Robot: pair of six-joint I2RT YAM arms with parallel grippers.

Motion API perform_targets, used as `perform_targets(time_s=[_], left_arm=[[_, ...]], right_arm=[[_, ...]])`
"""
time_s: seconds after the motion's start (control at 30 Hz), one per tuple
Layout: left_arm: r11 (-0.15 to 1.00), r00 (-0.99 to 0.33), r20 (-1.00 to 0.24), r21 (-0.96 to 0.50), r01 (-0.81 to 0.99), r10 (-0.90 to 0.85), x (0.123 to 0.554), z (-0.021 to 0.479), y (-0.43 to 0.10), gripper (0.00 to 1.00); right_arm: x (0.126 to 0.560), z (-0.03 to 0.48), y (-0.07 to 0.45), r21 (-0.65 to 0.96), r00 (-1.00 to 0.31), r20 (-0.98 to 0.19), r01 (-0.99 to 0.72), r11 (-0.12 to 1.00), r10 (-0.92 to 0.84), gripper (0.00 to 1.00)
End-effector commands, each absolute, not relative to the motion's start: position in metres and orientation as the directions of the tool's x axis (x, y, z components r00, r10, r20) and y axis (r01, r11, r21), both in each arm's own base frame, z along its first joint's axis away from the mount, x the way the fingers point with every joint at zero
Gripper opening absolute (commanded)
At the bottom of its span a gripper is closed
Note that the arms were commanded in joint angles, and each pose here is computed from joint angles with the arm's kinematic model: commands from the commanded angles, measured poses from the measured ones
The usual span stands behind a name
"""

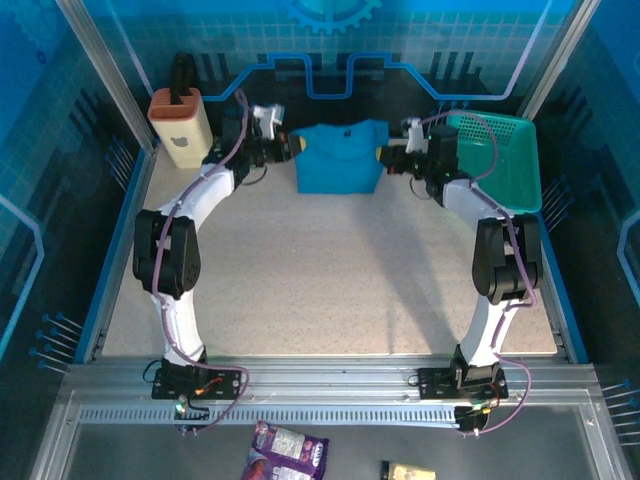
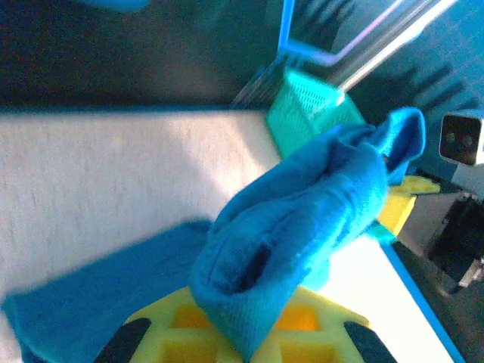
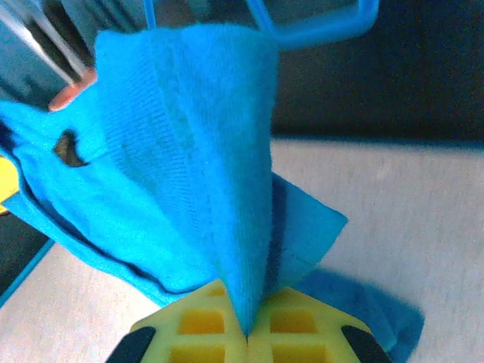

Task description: Fold the inside-out t-shirt

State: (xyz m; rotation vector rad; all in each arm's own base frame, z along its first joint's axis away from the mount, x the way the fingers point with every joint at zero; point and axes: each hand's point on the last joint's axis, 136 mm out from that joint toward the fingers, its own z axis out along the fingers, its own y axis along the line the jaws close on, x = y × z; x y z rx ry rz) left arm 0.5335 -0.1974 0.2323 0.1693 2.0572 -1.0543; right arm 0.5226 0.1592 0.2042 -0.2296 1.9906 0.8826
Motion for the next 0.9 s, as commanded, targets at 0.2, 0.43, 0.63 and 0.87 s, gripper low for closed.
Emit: perform_targets(time_s=[0.2, 0.43, 0.63, 0.87], left_arm=[[0.505, -0.651, -0.737, -0.637, 0.582, -0.18, 0.434, 0.254, -0.219, 0.0], [0.504, -0.74, -0.664, -0.679, 0.534, -0.111, 0.379, 0.213, -0.234, 0.0], [0.534, -0.794, -0.606, -0.687, 0.492, -0.048, 0.344, 0.193, -0.234, 0.0], [0.693, -0.828, -0.555, -0.628, 0.354, -0.08, 0.372, 0.167, -0.217, 0.0]], right_arm=[[0.415, 0.21, 0.174, 0.485, -0.568, -0.815, -0.56, 0.672, 0.115, 0.0], [0.355, 0.165, 0.183, 0.519, -0.687, -0.726, -0.505, 0.689, 0.044, 0.0], [0.326, 0.152, 0.18, 0.543, -0.734, -0.677, -0.454, 0.707, 0.049, 0.0], [0.343, 0.127, 0.171, 0.553, -0.804, -0.59, -0.335, 0.763, 0.074, 0.0]])
